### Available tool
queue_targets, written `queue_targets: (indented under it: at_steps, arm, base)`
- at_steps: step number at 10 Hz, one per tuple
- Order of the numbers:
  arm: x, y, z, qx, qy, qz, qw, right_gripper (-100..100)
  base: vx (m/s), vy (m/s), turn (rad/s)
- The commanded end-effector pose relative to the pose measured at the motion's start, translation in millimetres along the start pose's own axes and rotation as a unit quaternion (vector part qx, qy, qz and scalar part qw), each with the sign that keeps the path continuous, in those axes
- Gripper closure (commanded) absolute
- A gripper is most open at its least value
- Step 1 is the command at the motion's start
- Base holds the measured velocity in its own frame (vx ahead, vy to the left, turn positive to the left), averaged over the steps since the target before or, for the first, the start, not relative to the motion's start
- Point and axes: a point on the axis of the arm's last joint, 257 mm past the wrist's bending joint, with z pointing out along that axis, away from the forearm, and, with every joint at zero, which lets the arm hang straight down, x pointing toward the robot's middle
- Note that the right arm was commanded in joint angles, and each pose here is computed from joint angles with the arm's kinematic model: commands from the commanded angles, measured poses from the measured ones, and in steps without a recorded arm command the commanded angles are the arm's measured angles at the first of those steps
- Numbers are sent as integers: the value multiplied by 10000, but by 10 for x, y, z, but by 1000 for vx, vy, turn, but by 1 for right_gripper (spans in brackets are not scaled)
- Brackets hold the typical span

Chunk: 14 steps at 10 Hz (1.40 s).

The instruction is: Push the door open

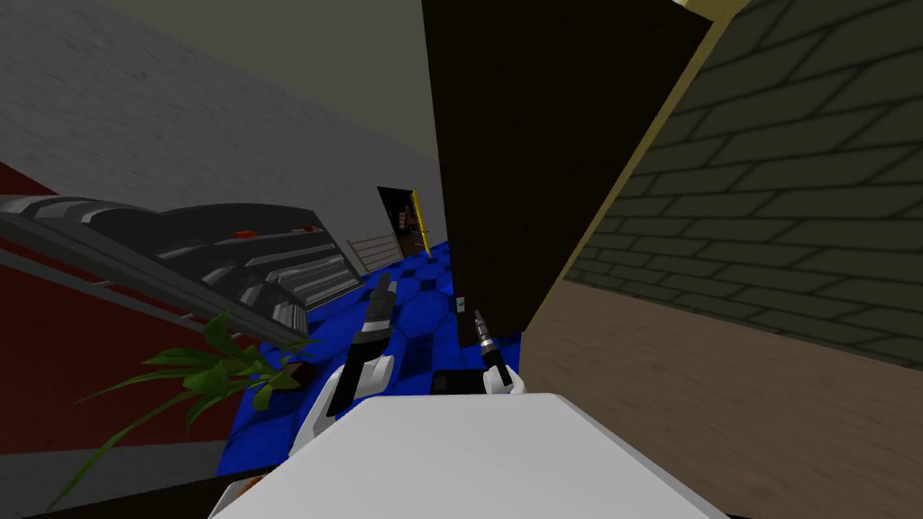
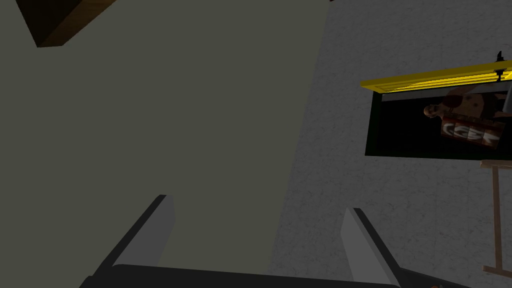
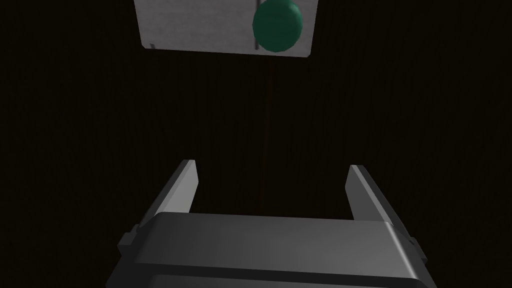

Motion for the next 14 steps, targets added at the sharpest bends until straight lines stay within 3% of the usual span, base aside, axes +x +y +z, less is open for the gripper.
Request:
queue_targets:
  at_steps: [1,6,7,8,13,14]
  arm:
    - [-58,-13,10,5,-17,-34,10000,-100]
    - [111,71,92,-61,-66,202,9998,-100]
    - [61,52,72,-46,-70,151,9999,-100]
    - [61,52,72,-46,-70,151,9999,100]
    - [61,52,72,-46,-70,151,9999,100]
    - [-109,11,61,-8,-168,60,9998,100]
  base:
    - [201,101,28]
    - [149,119,20]
    - [40,44,-27]
    - [-8,-7,21]
    - [-6,-7,5]
    - [99,59,-26]
